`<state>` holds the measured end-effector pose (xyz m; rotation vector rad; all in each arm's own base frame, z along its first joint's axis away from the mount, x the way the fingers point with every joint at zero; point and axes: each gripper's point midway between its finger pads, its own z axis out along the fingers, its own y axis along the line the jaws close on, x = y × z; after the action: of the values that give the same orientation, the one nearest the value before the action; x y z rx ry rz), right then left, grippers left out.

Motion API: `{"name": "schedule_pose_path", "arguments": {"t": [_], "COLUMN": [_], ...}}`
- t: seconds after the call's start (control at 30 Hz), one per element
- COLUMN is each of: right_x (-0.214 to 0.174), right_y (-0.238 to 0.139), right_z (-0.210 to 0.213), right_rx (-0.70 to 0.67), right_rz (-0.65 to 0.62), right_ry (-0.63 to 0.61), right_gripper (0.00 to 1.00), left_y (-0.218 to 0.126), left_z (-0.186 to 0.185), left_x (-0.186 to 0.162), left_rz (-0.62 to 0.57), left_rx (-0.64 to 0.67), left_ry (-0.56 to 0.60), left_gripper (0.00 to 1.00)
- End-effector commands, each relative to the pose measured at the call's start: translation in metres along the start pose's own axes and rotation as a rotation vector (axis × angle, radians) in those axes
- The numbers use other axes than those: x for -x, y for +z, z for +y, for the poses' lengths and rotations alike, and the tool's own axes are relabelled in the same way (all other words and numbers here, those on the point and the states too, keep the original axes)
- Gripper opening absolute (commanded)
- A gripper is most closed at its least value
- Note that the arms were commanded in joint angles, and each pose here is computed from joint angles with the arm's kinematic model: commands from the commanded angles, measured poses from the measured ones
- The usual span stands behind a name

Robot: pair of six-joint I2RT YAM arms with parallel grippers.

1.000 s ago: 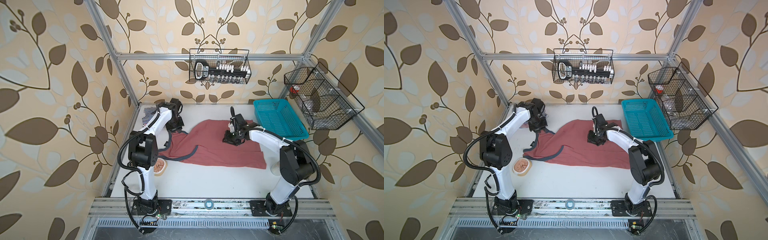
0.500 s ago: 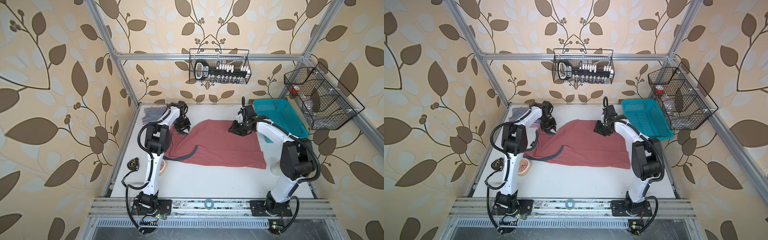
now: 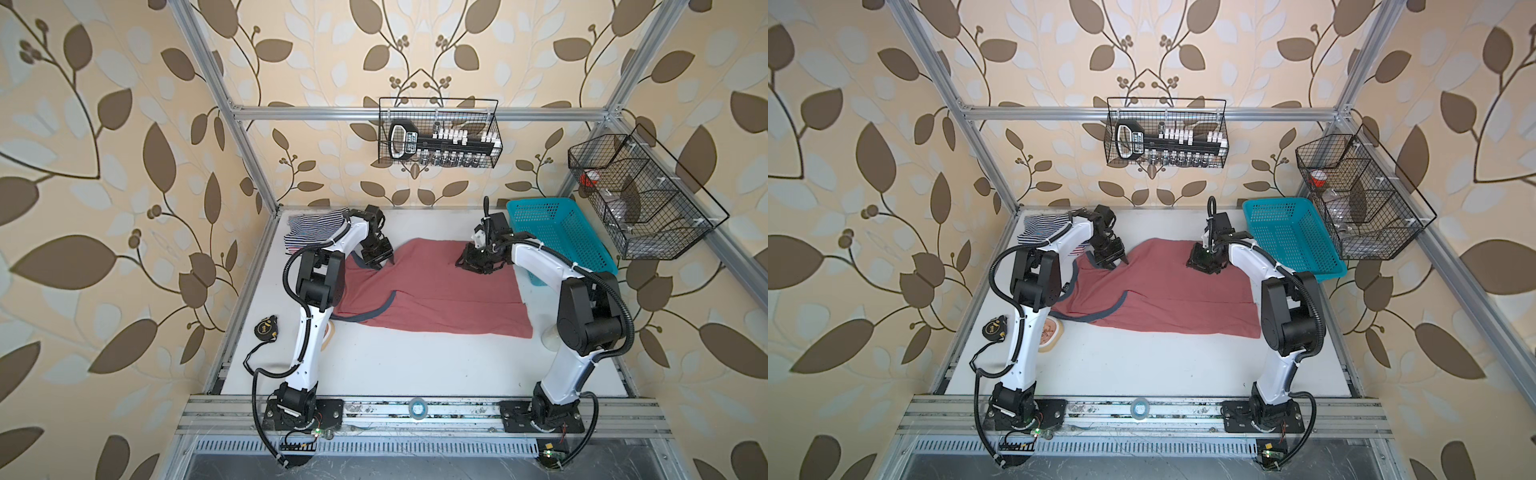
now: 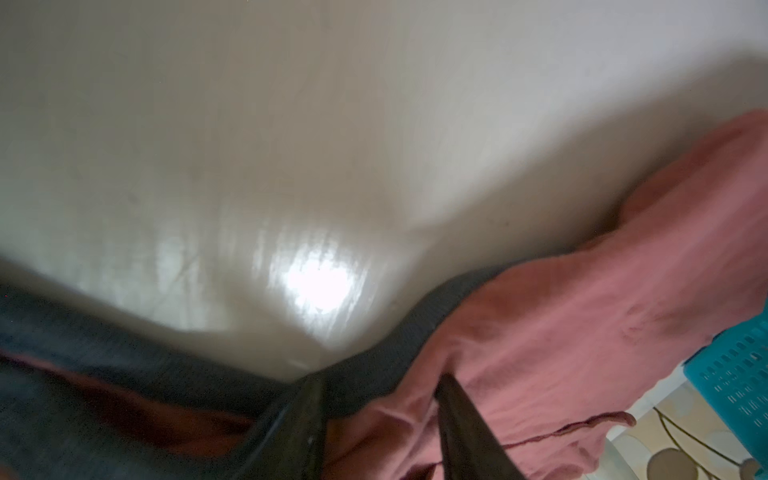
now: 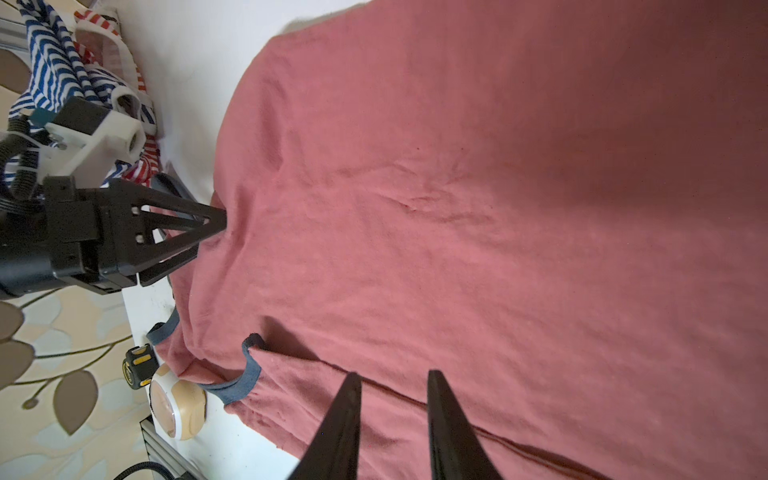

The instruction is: Fold and stack the tank tops

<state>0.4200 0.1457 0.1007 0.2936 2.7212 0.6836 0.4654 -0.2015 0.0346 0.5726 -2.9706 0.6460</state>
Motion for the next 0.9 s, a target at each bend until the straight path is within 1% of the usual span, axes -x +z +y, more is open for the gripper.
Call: {"name": "schedule_pose_path", "arguments": {"t": [0.0, 0.03, 0.07, 0.1, 0.2, 0.27, 0.37, 0.47, 0.57, 0.6, 0.63, 0.67, 0.77, 0.87], "right_x": [-0.009, -0.010, -0.010, -0.010, -0.010, -0.011, -0.014, -0.018, -0.020, -0.019, -0.027, -0.028, -0.032, -0.030], "right_y": [0.009, 0.009, 0.007, 0.006, 0.003, 0.001, 0.002, 0.004, 0.004, 0.003, 0.006, 0.006, 0.004, -0.002], "right_z": [-0.007, -0.008, -0.008, -0.009, -0.010, -0.010, -0.012, -0.015, -0.017, -0.017, -0.023, -0.025, -0.031, -0.035], "right_rx": [0.007, 0.005, 0.007, 0.004, -0.001, -0.002, -0.005, -0.009, -0.010, -0.009, -0.020, -0.022, -0.030, -0.031], "right_rz": [0.034, 0.033, 0.030, 0.028, 0.018, 0.014, 0.015, 0.021, 0.022, 0.017, 0.035, 0.035, 0.036, 0.020], "right_ry": [0.002, 0.005, 0.005, 0.006, 0.005, 0.004, 0.007, 0.012, 0.010, 0.011, 0.019, 0.021, 0.033, 0.040], "right_gripper": [0.29, 0.28, 0.28, 0.28, 0.28, 0.28, 0.28, 0.28, 0.27, 0.28, 0.28, 0.28, 0.28, 0.28], "left_y": [0.013, 0.012, 0.008, 0.002, -0.029, -0.054, -0.080, -0.080, -0.062, -0.055, -0.047, -0.033, -0.012, -0.003], "left_z": [0.000, 0.001, 0.002, 0.002, 0.000, -0.005, -0.015, -0.023, -0.019, -0.016, -0.015, -0.005, 0.008, 0.021], "left_x": [-0.009, -0.008, -0.007, -0.004, 0.005, 0.009, 0.006, -0.006, -0.023, -0.029, -0.036, -0.047, -0.068, -0.086], "left_rz": [0.046, 0.039, 0.023, 0.000, -0.121, -0.219, -0.337, -0.376, -0.347, -0.331, -0.318, -0.280, -0.213, -0.153], "left_rx": [-0.003, 0.004, 0.015, 0.026, 0.084, 0.135, 0.221, 0.310, 0.425, 0.464, 0.505, 0.559, 0.646, 0.684], "left_ry": [-0.005, -0.004, -0.002, 0.006, 0.060, 0.125, 0.242, 0.354, 0.434, 0.455, 0.480, 0.502, 0.539, 0.532], "left_gripper": [0.18, 0.08, 0.00, 0.00, 0.00, 0.00, 0.00, 0.00, 0.00, 0.01, 0.04, 0.07, 0.22, 0.34]}}
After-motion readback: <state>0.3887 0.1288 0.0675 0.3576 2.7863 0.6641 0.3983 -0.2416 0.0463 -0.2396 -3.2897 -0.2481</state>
